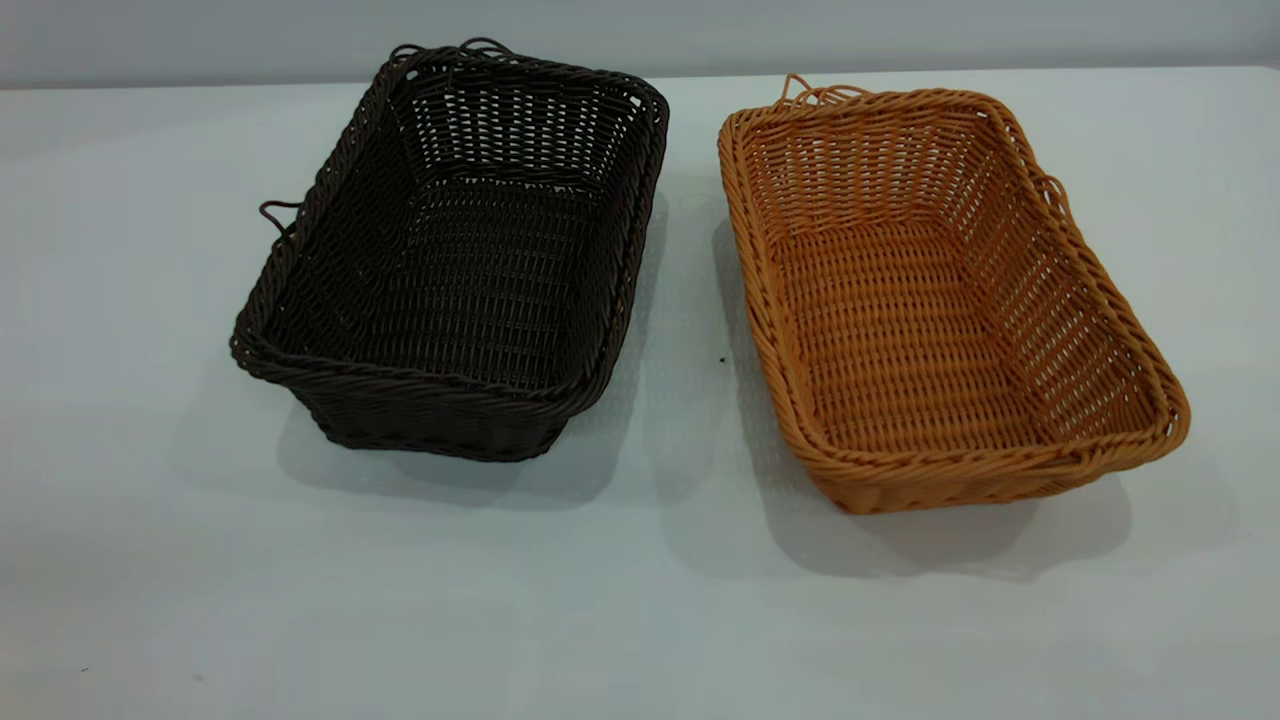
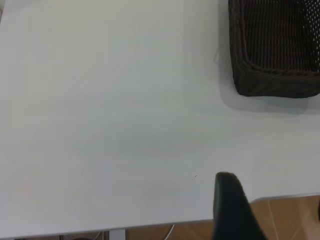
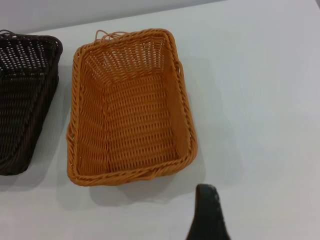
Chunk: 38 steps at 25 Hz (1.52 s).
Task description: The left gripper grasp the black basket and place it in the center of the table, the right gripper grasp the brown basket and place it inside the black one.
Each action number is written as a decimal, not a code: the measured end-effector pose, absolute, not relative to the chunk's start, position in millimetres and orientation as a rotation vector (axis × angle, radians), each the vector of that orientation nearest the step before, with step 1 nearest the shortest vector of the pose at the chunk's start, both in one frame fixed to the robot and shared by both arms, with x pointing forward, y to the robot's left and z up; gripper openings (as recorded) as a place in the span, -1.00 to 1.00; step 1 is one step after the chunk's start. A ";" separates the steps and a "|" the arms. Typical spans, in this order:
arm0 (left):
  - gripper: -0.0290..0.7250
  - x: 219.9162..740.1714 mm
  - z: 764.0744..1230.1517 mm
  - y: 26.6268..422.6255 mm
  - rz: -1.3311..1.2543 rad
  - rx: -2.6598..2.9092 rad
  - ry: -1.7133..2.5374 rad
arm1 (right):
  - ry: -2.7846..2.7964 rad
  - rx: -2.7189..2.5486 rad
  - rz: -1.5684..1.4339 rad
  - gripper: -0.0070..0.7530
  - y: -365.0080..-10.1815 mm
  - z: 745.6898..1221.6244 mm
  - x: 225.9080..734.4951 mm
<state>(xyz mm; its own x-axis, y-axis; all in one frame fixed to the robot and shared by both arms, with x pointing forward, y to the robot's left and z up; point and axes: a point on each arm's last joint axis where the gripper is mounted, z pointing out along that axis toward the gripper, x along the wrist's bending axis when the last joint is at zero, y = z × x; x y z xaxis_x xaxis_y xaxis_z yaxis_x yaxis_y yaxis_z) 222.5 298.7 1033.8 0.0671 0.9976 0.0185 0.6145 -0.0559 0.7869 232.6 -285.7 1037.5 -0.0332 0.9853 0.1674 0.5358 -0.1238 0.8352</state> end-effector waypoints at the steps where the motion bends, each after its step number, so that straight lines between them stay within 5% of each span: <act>1: 0.04 222.5 1033.8 298.7 0.804 1.739 1.611 | 1.603 1.701 1.065 0.24 -285.7 1037.5 232.6; 38: 0.04 222.7 1034.1 298.7 0.807 1.736 1.609 | 1.603 1.701 1.066 0.14 -285.6 1037.5 232.6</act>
<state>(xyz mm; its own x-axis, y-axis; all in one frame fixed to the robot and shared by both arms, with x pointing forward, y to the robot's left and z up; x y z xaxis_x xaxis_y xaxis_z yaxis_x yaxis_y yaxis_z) 222.7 298.7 1034.1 0.0668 0.9976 0.0185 0.6117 -0.0556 0.7892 232.6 -285.6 1037.5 -0.0336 0.9852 0.1681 0.5358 -0.1242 0.8351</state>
